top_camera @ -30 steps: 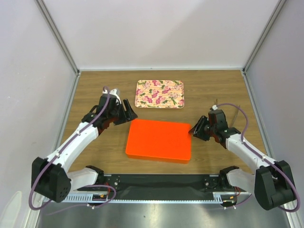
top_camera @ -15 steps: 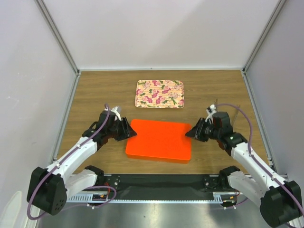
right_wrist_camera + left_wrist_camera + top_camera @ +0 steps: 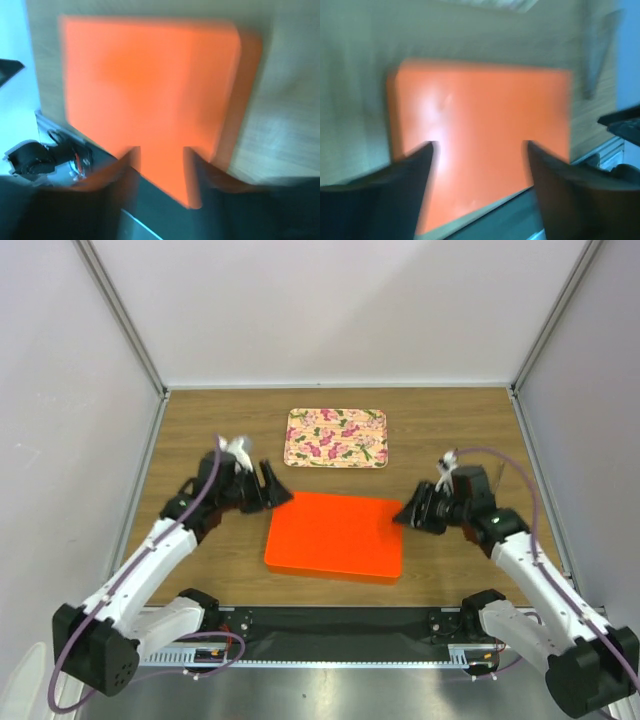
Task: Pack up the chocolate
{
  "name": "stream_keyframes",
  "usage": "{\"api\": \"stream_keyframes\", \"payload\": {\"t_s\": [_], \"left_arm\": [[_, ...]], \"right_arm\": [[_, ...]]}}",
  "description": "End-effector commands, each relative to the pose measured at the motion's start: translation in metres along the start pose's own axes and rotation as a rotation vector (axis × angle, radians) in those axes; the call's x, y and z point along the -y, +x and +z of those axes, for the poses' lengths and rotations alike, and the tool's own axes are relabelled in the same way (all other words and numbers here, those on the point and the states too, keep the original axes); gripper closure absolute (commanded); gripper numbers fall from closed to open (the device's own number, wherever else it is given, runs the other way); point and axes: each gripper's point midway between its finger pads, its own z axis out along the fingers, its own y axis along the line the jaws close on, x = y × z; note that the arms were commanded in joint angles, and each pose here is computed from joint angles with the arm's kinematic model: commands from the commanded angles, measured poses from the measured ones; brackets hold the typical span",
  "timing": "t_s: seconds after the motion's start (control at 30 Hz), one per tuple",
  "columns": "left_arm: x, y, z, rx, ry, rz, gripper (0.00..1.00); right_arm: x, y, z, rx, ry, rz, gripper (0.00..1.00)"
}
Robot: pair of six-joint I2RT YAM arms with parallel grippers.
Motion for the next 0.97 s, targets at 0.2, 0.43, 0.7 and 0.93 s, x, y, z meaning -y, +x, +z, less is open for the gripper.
{"api": "stream_keyframes", "payload": {"t_s": [0.2, 0.43, 0.7, 0.93], "left_arm": [[0.122, -0.123, -0.143, 0.501, 0.265, 0.371, 0.0], [0.145, -0.098, -0.19, 0.578, 0.451, 0.476, 0.0], [0.135, -0.085, -0.187, 0.526, 0.426, 0.476, 0.0], [0.135, -0.085, -0.192, 0.547, 0.429, 0.48, 0.0]], "right_arm": [[-0.071, -0.096, -0.165, 0.535, 0.127, -0.293, 0.0], [-0.086, -0.095, -0.223, 0.752, 0.059, -0.313, 0.0], [-0.086, -0.091, -0.246, 0.839, 0.047, -0.303, 0.0], [-0.08, -0.094, -0.234, 0.786, 0.092, -0.289, 0.01]]}}
